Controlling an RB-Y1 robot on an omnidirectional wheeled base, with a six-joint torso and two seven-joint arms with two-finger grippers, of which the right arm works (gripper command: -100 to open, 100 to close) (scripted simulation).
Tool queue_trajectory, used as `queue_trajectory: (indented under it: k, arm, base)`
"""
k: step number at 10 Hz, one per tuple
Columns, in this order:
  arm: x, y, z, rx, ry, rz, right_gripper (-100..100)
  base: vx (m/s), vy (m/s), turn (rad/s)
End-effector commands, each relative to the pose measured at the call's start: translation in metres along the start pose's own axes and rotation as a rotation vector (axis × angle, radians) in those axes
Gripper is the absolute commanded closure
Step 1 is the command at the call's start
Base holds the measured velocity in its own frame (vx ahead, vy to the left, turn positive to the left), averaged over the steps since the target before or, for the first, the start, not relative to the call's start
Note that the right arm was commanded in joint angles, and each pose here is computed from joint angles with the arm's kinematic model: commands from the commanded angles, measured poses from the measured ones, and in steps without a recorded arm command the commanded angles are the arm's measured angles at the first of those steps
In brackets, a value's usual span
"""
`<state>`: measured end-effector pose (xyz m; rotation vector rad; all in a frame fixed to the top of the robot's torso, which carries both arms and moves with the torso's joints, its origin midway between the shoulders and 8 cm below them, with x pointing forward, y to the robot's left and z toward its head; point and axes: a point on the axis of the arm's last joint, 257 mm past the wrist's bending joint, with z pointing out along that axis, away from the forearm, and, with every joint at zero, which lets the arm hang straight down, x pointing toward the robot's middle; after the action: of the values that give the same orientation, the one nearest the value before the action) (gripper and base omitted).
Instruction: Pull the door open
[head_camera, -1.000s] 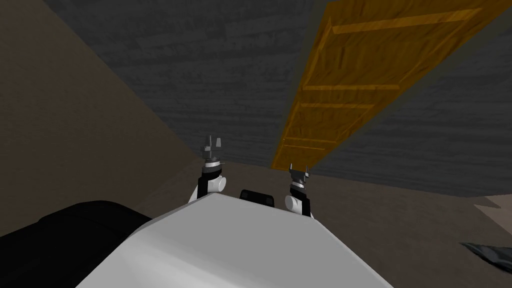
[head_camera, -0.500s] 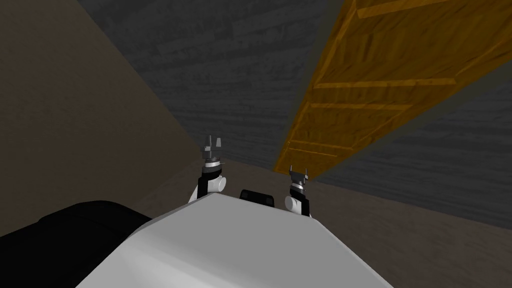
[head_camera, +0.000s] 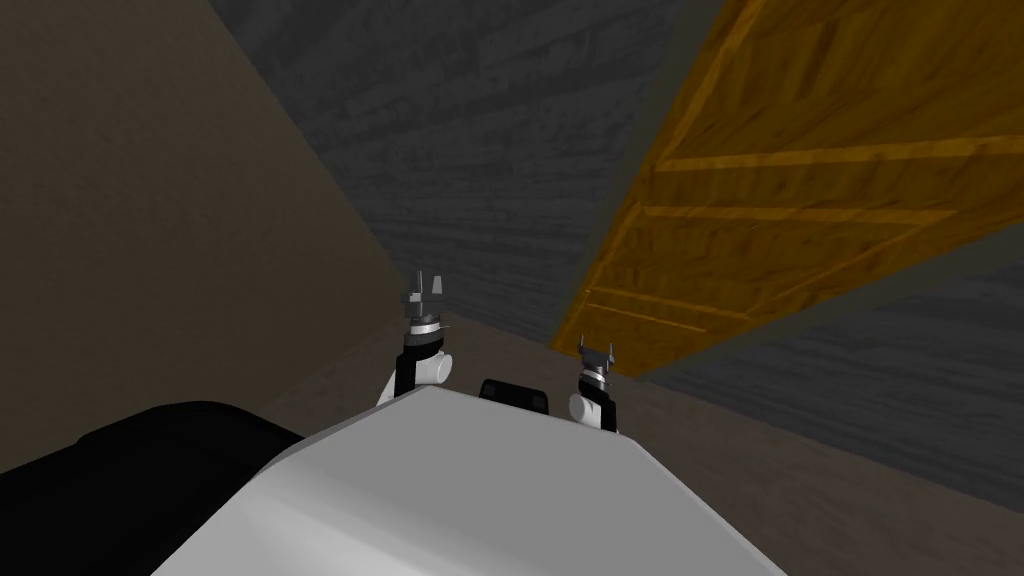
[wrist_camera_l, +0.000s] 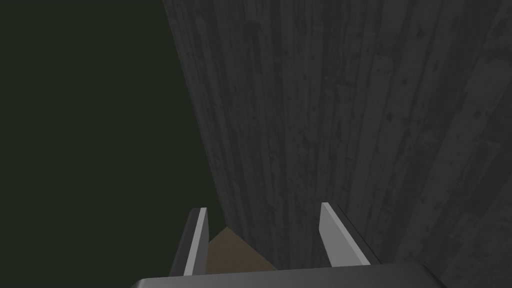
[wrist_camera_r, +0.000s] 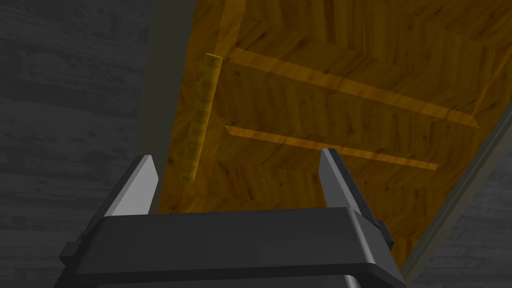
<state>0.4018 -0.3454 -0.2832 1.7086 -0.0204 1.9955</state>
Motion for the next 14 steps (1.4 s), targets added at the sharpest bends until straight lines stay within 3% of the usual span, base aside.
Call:
queue_trajectory:
  k: [1, 2, 6, 14]
  arm:
    - [-0.011, 0.003, -0.0033, -0.008, -0.022, 0.033, -100]
    - [-0.024, 0.005, -0.0064, -0.017, -0.049, 0.069, -100]
    - [-0.048, 0.009, -0.0130, -0.039, -0.098, 0.132, -100]
    - [-0.110, 0.029, -0.0353, -0.125, -0.219, 0.280, -100]
  base:
    - [0.063, -0.073, 0.211]
    - [0.089, -0.095, 0.339]
    - [0.068, -0.095, 0.178]
    - [0.069, -0.112, 0.230]
